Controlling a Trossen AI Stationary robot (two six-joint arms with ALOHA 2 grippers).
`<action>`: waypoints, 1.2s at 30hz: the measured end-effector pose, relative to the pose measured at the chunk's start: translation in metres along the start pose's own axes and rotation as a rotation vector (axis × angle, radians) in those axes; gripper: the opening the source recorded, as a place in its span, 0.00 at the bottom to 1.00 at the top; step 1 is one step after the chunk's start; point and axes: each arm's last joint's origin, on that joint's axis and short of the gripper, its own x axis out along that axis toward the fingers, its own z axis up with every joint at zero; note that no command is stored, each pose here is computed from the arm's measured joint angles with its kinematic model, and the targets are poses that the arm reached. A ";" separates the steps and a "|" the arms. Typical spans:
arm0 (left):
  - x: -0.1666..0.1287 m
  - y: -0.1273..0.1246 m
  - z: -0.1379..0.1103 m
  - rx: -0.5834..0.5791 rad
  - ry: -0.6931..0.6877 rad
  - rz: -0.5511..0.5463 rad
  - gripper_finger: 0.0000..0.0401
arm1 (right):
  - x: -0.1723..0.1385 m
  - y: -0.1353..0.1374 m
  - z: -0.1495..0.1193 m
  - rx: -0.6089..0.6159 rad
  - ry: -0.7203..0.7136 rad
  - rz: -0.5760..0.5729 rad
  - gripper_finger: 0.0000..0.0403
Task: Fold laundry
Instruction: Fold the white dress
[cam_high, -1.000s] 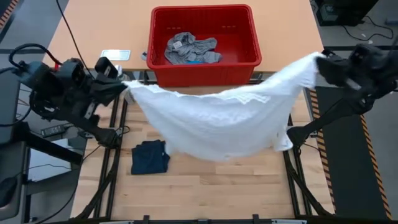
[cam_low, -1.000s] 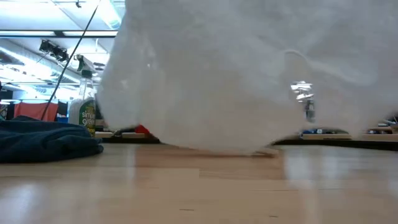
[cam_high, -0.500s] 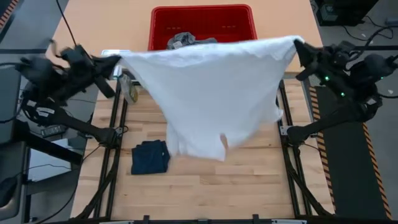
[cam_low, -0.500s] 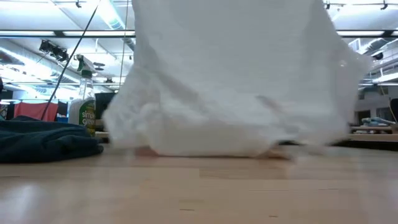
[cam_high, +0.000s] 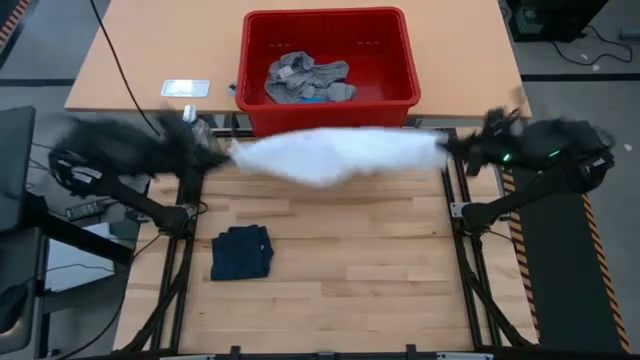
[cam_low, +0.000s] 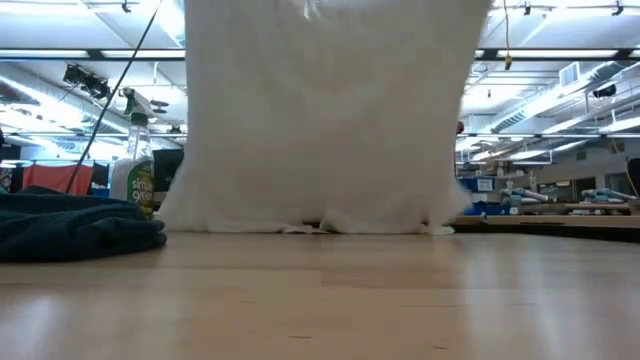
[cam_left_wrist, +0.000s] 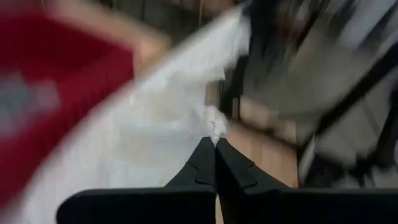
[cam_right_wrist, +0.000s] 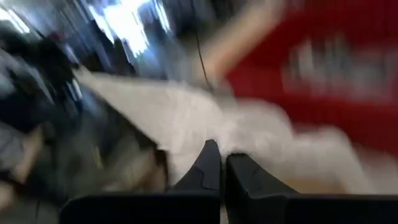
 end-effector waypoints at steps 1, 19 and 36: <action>0.013 -0.006 -0.013 -0.023 0.079 0.005 0.00 | 0.004 -0.004 -0.010 0.006 0.104 -0.030 0.01; 0.153 -0.151 -0.252 -0.412 0.686 -0.193 0.02 | 0.065 -0.039 -0.214 -0.021 1.258 -0.073 0.05; 0.162 -0.185 -0.289 -0.569 0.755 -0.298 0.25 | 0.049 -0.030 -0.242 0.018 1.410 0.139 0.44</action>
